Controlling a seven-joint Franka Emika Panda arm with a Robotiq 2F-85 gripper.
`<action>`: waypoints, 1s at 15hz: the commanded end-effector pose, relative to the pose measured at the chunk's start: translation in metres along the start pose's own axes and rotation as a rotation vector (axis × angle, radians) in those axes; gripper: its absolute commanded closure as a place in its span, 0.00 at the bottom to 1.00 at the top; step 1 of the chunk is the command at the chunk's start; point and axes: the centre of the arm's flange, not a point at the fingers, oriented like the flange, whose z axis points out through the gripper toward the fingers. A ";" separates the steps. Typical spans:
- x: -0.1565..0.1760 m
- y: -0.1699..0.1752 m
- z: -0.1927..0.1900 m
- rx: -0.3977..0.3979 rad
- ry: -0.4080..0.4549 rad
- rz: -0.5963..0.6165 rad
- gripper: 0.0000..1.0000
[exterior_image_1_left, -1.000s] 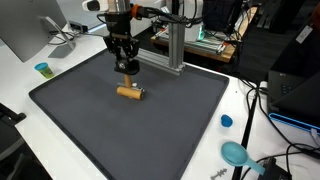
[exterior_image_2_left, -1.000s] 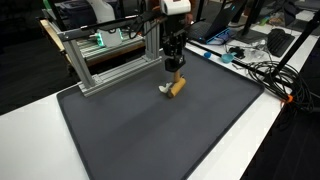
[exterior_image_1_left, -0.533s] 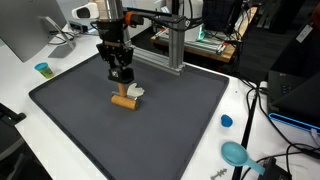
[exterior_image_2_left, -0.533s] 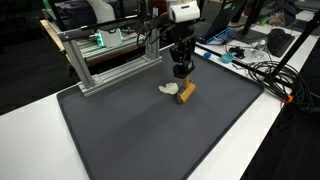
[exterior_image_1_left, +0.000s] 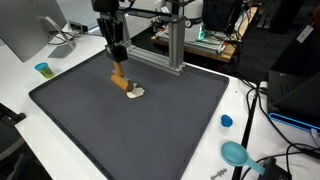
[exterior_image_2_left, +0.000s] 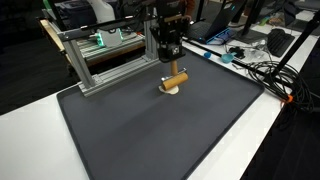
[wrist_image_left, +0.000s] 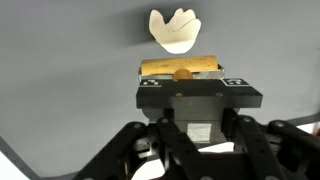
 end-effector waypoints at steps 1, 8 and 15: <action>-0.002 -0.001 -0.006 0.009 -0.013 0.023 0.54; 0.004 -0.050 -0.003 -0.091 -0.022 0.410 0.79; 0.010 -0.050 -0.004 -0.155 -0.063 0.610 0.54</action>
